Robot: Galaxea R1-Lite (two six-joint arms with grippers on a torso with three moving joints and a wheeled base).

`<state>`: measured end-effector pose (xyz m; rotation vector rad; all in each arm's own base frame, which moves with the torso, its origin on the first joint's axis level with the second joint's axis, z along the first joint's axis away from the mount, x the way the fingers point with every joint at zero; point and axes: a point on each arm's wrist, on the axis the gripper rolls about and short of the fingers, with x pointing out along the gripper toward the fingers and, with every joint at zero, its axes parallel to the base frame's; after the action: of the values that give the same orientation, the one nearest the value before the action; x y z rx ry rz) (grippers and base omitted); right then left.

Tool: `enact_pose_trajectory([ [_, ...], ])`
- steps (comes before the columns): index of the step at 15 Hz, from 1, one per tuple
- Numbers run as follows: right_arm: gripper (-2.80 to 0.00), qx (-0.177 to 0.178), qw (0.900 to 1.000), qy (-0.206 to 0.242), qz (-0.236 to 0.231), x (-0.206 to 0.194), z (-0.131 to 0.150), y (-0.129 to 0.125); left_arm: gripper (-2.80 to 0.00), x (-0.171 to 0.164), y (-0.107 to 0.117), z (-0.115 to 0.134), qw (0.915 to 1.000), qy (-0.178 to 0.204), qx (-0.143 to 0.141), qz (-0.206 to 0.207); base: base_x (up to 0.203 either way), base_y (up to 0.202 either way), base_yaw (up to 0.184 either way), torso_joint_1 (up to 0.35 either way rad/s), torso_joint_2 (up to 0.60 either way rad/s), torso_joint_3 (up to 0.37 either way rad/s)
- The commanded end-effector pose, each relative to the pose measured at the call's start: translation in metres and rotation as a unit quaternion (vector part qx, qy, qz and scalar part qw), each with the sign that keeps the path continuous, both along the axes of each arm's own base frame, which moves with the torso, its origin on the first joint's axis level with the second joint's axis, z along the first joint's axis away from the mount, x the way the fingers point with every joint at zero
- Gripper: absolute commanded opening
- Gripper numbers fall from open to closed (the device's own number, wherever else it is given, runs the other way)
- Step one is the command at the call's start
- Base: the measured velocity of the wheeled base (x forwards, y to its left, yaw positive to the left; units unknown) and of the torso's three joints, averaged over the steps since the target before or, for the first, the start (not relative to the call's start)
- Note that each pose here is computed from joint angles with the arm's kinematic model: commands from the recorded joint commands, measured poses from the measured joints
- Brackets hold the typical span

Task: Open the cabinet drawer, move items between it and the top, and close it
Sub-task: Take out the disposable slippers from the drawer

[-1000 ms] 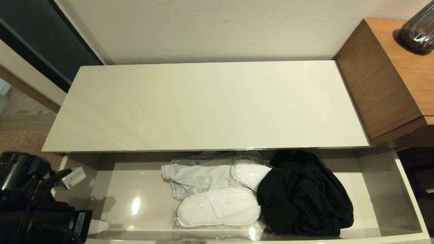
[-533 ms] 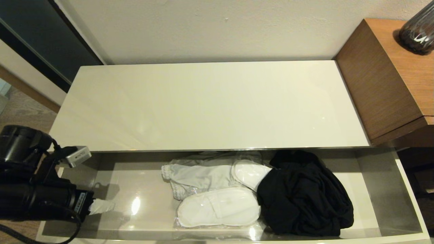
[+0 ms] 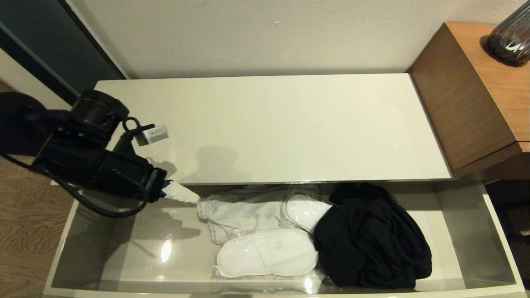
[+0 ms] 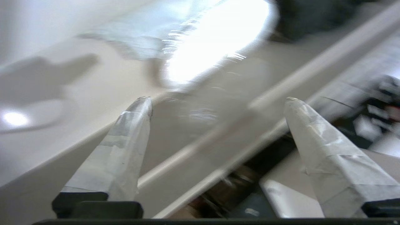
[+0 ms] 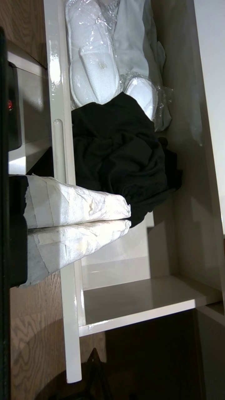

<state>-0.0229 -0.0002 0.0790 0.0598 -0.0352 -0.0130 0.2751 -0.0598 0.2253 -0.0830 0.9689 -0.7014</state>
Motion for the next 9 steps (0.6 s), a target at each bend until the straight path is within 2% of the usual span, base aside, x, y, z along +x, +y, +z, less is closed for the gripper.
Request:
enact_pose_trajectory([
  [1,-2.8,0.0,1.0,0.001,0.0,0.0,0.0,0.0,0.0,0.019,-0.031,-0.04,0.9957,0.077,-0.017,-0.05,0.0,0.0,0.0,0.0,0.0,0.0],
  [4,-2.8,0.0,1.0,0.001,-0.001,0.0,0.0,0.0,0.0,0.012,-0.049,-0.051,0.9913,0.113,-0.036,-0.058,0.0,0.0,0.0,0.0,0.0,0.0],
  [6,-2.8,0.0,1.0,0.001,-0.001,0.0,0.0,0.0,0.0,0.005,-0.051,-0.059,0.9903,0.124,-0.032,-0.053,0.0,0.0,0.0,0.0,0.0,0.0],
  [8,-2.8,0.0,1.0,0.001,-0.001,0.0,0.0,0.0,0.0,0.0,-0.051,-0.054,0.9955,0.088,-0.012,-0.033,0.0,0.0,0.0,0.0,0.0,0.0],
  [9,-2.8,0.0,1.0,0.001,-0.001,0.0,0.0,0.0,0.0,-0.005,-0.055,-0.052,0.9972,0.073,0.011,-0.014,0.0,0.0,0.0,0.0,0.0,0.0],
])
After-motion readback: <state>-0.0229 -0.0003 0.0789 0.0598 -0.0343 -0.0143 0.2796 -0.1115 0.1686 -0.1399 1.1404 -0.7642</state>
